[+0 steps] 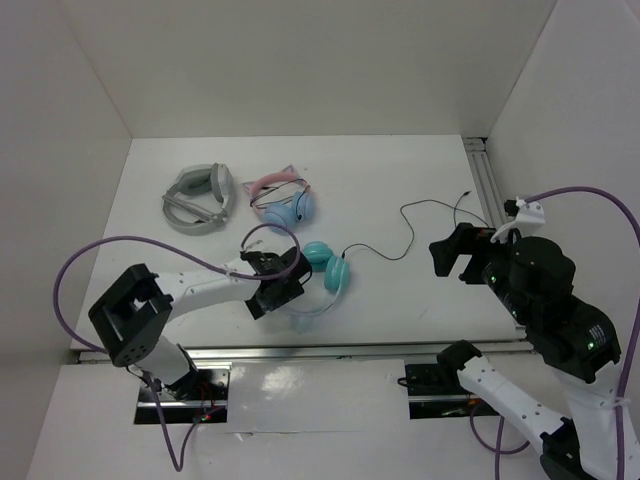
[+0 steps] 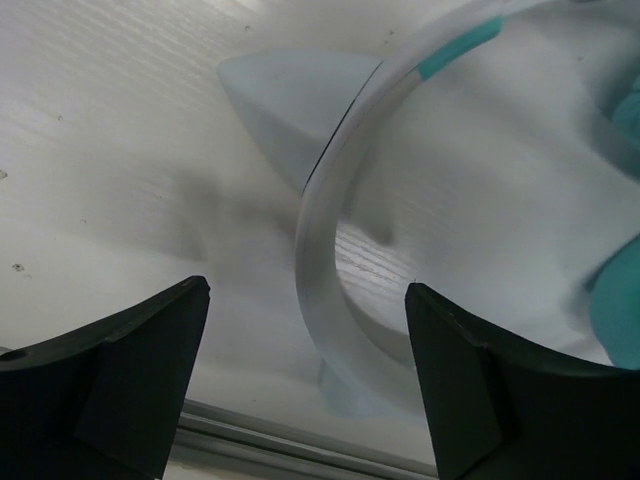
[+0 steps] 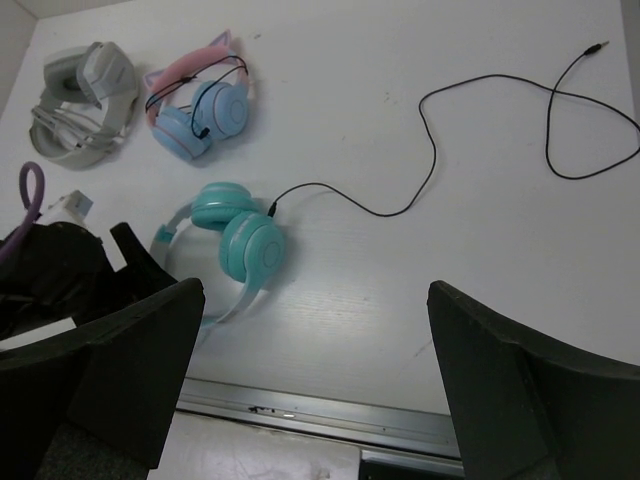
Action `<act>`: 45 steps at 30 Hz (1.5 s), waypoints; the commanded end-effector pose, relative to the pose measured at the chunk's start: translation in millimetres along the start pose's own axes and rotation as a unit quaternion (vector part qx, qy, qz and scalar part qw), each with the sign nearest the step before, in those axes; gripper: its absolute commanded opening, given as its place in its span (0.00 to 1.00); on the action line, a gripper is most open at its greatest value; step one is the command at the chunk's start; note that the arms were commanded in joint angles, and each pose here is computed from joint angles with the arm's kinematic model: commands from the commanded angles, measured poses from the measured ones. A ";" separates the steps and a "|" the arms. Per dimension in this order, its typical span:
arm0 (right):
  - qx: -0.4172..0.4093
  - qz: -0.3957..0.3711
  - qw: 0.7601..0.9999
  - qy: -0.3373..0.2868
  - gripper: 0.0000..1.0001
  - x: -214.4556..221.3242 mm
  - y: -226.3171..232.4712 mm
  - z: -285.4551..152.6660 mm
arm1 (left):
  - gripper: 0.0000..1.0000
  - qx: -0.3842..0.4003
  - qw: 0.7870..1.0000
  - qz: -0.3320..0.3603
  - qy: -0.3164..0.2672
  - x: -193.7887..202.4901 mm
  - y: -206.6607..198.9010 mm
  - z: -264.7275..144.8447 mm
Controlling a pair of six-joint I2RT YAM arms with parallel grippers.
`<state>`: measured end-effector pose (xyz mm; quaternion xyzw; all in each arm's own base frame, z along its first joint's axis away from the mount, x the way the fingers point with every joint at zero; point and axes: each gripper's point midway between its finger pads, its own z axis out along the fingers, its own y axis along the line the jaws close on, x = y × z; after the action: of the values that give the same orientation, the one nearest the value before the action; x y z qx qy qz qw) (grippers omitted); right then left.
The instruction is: Wrap the headphones
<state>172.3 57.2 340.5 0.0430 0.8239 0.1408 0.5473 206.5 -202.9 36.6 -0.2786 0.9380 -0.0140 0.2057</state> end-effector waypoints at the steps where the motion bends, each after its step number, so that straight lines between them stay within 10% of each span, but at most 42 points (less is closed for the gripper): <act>1: -0.018 0.000 0.999 -0.028 1.00 -9.4 4.6 -3.6 | 0.91 -0.034 0.999 -0.033 -0.016 3.7 9.4 13.6; 11: -0.040 -0.004 0.999 -0.027 1.00 -6.9 13.6 3.6 | 0.76 -0.090 0.996 -0.029 0.002 22.7 33.3 40.7; 21: -0.050 0.000 0.998 -0.039 1.00 -9.1 16.1 2.8 | 0.02 -0.087 0.995 -0.022 0.031 33.3 33.9 39.6; 27: -0.065 0.010 0.997 -0.033 1.00 -0.7 24.0 16.5 | 0.00 -0.080 0.997 0.019 -0.012 13.4 32.7 4.1; 35: -0.379 0.016 0.919 -0.107 1.00 21.5 118.2 10.3 | 0.00 -0.015 0.974 0.081 -0.211 -99.8 42.0 -156.0; 45: -0.374 0.040 0.888 -0.266 1.00 14.4 110.5 52.9 | 0.00 0.092 0.938 0.143 -0.302 -193.8 41.7 -274.8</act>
<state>201.2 179.2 280.3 -0.1028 0.6357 0.4257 0.6358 217.1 -102.8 338.2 -0.1773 0.8566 -0.0355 0.4833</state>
